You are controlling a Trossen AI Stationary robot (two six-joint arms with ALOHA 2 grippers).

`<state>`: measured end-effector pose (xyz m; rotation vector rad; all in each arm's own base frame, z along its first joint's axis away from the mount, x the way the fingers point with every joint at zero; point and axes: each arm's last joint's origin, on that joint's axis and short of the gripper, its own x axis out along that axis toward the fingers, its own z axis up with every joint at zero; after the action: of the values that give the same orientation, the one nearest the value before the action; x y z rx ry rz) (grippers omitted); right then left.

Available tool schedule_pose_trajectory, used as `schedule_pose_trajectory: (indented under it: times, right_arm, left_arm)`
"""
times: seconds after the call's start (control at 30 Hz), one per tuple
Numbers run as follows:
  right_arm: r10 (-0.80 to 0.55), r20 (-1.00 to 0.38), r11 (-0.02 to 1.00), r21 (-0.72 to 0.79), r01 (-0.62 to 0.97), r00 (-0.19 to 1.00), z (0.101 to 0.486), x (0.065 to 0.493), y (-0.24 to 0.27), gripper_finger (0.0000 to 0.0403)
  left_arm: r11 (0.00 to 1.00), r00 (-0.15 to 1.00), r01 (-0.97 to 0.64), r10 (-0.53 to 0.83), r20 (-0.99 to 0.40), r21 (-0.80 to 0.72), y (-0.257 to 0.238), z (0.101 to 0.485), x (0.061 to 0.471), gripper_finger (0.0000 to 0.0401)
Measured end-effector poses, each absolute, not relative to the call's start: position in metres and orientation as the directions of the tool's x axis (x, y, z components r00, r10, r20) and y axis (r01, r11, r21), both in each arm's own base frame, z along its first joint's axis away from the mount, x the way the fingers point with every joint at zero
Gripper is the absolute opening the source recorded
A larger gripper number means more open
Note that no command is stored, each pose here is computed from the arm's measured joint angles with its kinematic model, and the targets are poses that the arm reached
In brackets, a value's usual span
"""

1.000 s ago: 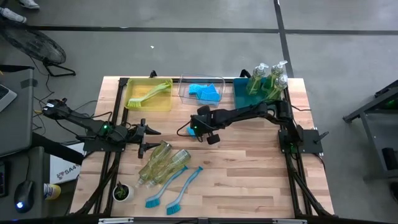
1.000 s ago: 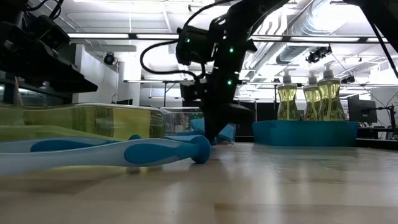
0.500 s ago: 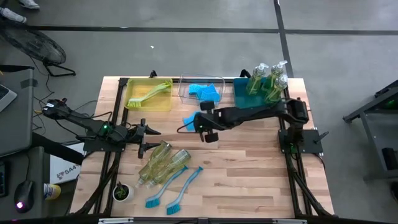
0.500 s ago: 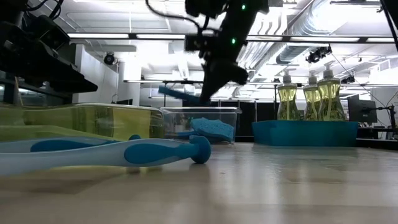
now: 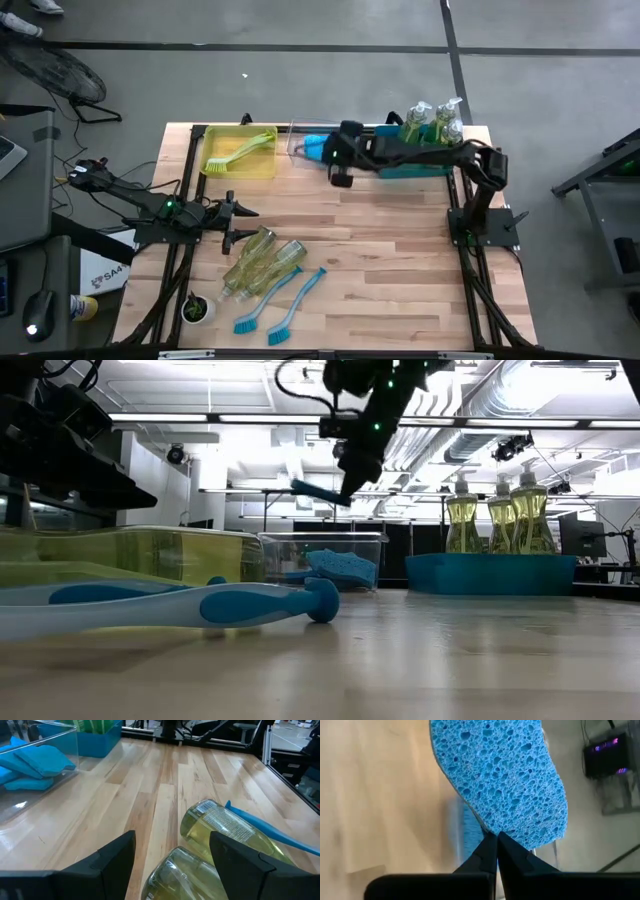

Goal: Pick & Place Kitchen Sink Supplies
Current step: Put the sponge into the transparent bin

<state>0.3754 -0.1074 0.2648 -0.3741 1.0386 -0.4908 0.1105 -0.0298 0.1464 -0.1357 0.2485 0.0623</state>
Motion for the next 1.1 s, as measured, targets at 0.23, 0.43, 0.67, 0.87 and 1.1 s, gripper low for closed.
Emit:
schedule_pose_trajectory:
  times: [0.23, 0.43, 0.67, 0.87, 1.1]
  right_arm:
    - [-0.458, -0.775, 0.888, -0.377, 0.263, 0.436, 0.263, 0.358, -0.159, 0.0]
    - [-0.35, -0.799, 0.931, -0.239, 0.276, 0.489, 0.262, 0.341, -0.193, 0.0]
    - [-0.282, -0.806, 0.951, -0.165, 0.26, 0.52, 0.257, 0.333, -0.212, 0.0]
    - [-0.268, -0.836, 0.956, -0.171, 0.238, 0.478, 0.236, 0.34, -0.217, 0.0]
    - [-0.314, -0.833, 0.942, -0.214, 0.259, 0.455, 0.23, 0.343, -0.22, 0.0]
  left_arm:
    - [0.989, 0.967, -0.078, 0.045, -0.249, -0.126, -0.03, 0.146, 0.11, 0.025]
    - [0.989, 0.968, -0.078, 0.045, -0.248, -0.127, -0.03, 0.146, 0.11, 0.025]
    - [0.989, 0.968, -0.078, 0.045, -0.249, -0.126, -0.03, 0.146, 0.111, 0.025]
    - [0.989, 0.968, -0.078, 0.045, -0.249, -0.127, -0.03, 0.146, 0.111, 0.025]
    - [0.989, 0.968, -0.078, 0.045, -0.249, -0.126, -0.03, 0.146, 0.11, 0.025]
